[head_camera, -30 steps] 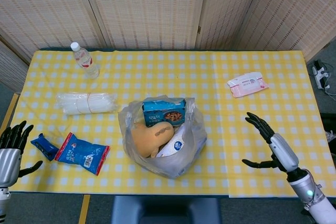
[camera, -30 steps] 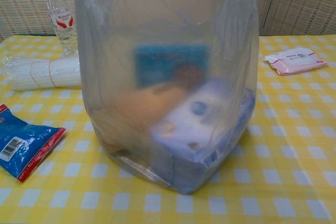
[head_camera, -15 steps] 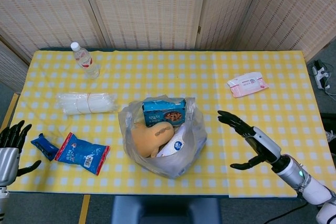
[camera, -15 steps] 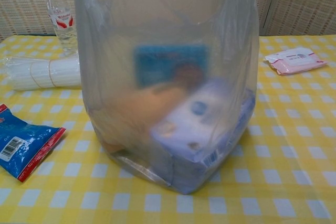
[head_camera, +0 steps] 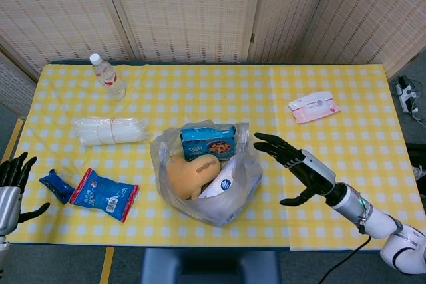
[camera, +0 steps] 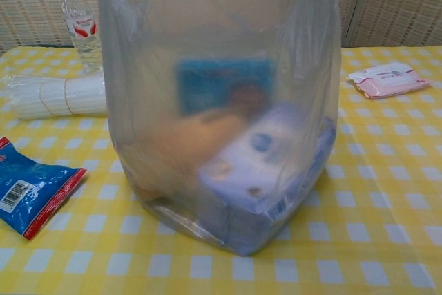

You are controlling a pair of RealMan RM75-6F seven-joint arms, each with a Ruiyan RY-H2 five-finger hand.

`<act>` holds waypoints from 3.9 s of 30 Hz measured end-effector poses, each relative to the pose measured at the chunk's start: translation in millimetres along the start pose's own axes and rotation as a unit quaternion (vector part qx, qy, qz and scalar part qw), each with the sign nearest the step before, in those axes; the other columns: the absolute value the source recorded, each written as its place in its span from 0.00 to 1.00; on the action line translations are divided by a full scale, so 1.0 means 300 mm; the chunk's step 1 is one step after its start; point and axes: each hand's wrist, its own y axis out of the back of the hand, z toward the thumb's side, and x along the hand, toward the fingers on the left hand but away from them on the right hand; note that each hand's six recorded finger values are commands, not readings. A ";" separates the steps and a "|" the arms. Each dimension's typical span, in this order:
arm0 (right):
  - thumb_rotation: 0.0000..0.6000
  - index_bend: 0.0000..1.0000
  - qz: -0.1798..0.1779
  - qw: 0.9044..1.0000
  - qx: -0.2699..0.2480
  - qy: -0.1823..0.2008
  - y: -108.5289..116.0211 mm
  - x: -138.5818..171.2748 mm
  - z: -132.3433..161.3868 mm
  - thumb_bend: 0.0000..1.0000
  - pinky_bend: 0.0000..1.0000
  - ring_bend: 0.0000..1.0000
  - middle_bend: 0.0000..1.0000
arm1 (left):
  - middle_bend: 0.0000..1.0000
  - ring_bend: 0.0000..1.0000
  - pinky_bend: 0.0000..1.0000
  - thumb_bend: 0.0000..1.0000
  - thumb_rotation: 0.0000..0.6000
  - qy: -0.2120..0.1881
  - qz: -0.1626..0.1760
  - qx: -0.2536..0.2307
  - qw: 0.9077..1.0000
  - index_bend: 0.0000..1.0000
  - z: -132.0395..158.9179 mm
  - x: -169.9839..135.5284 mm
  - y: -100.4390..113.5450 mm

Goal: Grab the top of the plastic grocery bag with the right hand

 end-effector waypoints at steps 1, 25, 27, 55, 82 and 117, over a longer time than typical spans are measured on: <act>1.00 0.00 0.005 1.000 -0.006 -0.001 -0.002 -0.014 -0.007 0.19 0.00 0.06 0.00 | 0.00 0.00 0.00 0.15 1.00 0.000 0.000 0.000 1.000 0.00 0.000 0.000 0.001; 1.00 0.00 0.044 0.995 -0.071 -0.049 -0.045 -0.173 -0.090 0.19 0.00 0.06 0.00 | 0.00 0.00 0.00 0.15 1.00 -0.002 0.010 -0.009 1.000 0.00 -0.006 -0.013 0.025; 1.00 0.00 0.052 0.995 -0.072 -0.054 -0.056 -0.193 -0.093 0.19 0.00 0.06 0.00 | 0.00 0.00 0.00 0.15 1.00 -0.003 0.011 -0.009 1.000 0.00 -0.005 -0.015 0.027; 1.00 0.00 0.123 0.989 0.003 -0.083 -0.268 -0.396 -0.114 0.19 0.00 0.05 0.00 | 0.00 0.00 0.00 0.15 1.00 -0.009 0.021 -0.024 0.999 0.00 -0.010 -0.033 0.056; 1.00 0.00 0.145 0.987 0.013 -0.074 -0.377 -0.647 -0.168 0.19 0.00 0.06 0.00 | 0.00 0.00 0.00 0.15 1.00 -0.007 0.038 -0.042 0.998 0.00 -0.036 -0.068 0.106; 1.00 0.52 0.060 0.973 -0.220 0.030 -0.344 -0.792 -0.065 0.19 0.51 0.57 0.54 | 0.00 0.00 0.00 0.15 1.00 -0.005 0.044 -0.045 0.998 0.00 -0.044 -0.080 0.121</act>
